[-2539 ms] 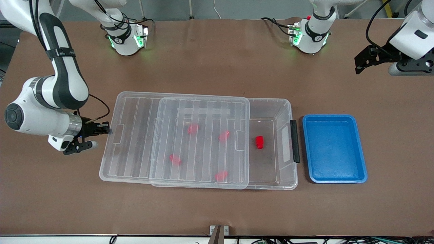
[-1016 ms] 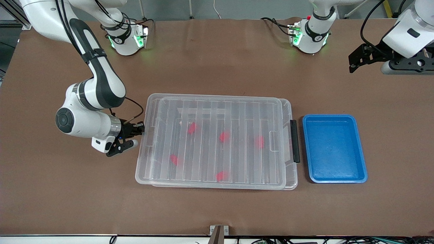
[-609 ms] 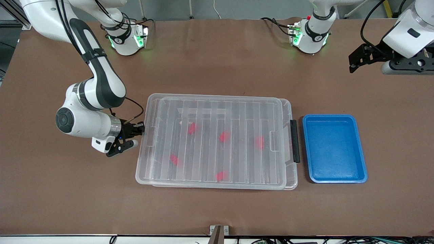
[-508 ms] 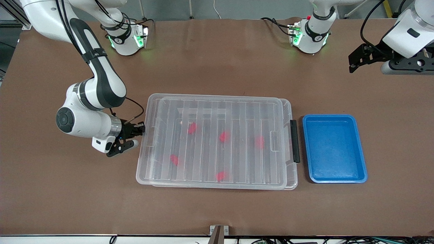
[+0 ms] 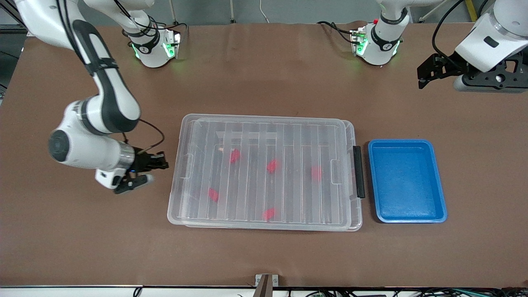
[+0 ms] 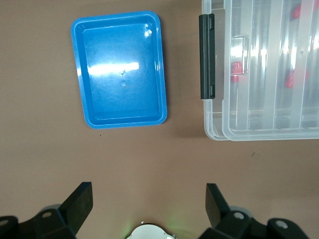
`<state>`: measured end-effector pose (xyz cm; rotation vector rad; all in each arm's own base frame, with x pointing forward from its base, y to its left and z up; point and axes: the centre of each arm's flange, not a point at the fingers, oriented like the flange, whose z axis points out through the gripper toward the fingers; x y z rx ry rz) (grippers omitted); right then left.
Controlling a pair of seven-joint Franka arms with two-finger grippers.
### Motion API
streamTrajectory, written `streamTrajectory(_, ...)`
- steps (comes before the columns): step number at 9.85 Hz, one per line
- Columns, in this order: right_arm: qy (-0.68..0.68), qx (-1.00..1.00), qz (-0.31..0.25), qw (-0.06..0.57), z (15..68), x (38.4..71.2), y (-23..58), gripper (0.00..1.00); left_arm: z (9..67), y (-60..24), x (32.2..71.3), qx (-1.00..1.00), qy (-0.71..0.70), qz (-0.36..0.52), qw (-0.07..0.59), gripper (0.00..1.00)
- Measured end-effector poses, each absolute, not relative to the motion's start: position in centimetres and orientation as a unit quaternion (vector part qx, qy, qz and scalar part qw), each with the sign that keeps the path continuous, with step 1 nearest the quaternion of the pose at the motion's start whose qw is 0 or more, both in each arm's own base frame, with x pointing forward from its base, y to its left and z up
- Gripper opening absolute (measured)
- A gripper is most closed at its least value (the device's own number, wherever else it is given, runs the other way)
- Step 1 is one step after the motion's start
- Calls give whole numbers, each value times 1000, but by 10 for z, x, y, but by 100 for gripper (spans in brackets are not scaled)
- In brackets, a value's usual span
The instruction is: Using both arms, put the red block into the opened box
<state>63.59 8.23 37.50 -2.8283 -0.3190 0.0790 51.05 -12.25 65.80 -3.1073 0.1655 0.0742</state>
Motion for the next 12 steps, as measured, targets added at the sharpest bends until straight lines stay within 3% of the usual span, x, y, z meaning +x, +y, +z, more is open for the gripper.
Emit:
streamTrajectory(3, -78, -993, -9, 85, 509, 611, -12, 71, 661, -122, 511, -998, 53, 21, 14, 100)
streamTrajectory(5, -61, -996, -10, 59, 558, 582, -43, 99, 661, -122, 511, -998, 53, 21, 14, 100)
streamTrajectory(7, -31, -998, -23, 53, 596, 563, -72, 100, 664, -123, 512, -998, 53, 17, 13, 100)
streamTrajectory(12, 68, -997, 30, 16, 659, 527, -78, 100, 672, -122, 513, -999, 53, 8, 11, 100)
